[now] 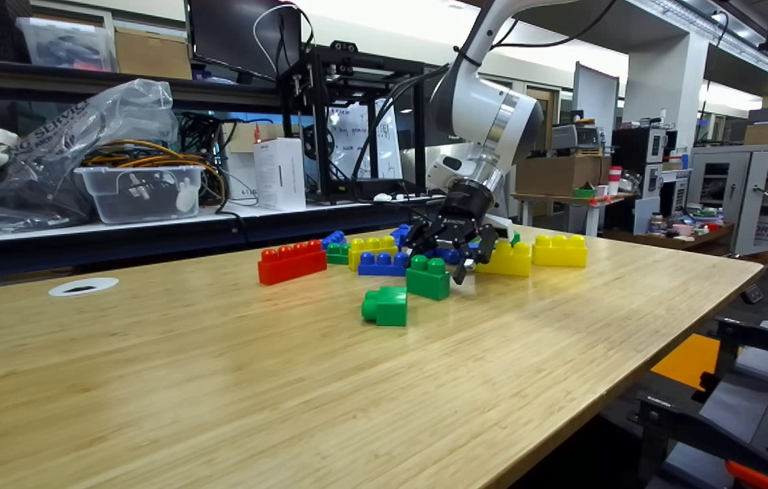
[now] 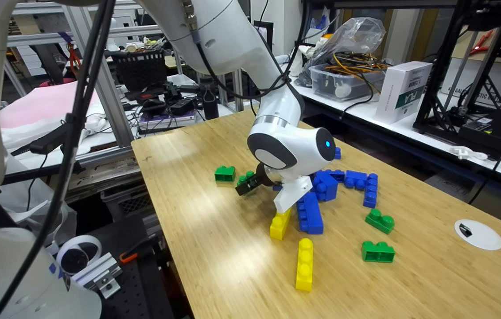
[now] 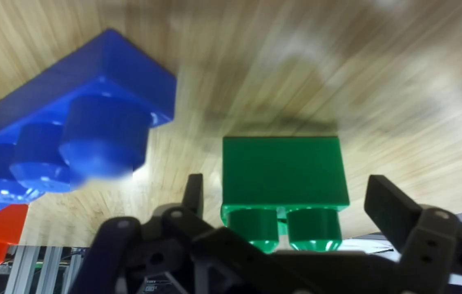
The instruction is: Set one green block upright on the table
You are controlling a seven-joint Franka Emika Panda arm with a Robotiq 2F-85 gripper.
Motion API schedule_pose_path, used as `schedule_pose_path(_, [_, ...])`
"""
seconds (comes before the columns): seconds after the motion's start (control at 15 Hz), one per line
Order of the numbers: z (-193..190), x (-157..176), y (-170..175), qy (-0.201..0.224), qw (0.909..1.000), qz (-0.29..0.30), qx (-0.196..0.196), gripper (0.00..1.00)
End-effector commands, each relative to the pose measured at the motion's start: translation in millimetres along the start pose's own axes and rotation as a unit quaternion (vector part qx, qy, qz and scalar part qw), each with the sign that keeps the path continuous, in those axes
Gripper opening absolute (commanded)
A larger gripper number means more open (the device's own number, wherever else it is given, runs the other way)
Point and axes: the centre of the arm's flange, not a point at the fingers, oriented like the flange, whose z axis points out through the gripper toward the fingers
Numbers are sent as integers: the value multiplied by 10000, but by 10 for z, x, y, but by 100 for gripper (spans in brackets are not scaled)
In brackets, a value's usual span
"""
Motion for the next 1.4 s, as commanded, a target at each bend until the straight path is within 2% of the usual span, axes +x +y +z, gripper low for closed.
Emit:
schedule_pose_path(0.0, [-19, 70, -61, -54, 9999, -72, -70, 100])
schedule_pose_path(0.8, [-178, 728, -258, -940, 9951, -5, -309, 100])
schedule_pose_path(1.07, [-247, 931, -298, -1487, 9871, 188, -563, 100])
schedule_pose_path(1.33, [-285, 1103, -325, -2089, 9727, 488, -887, 100])
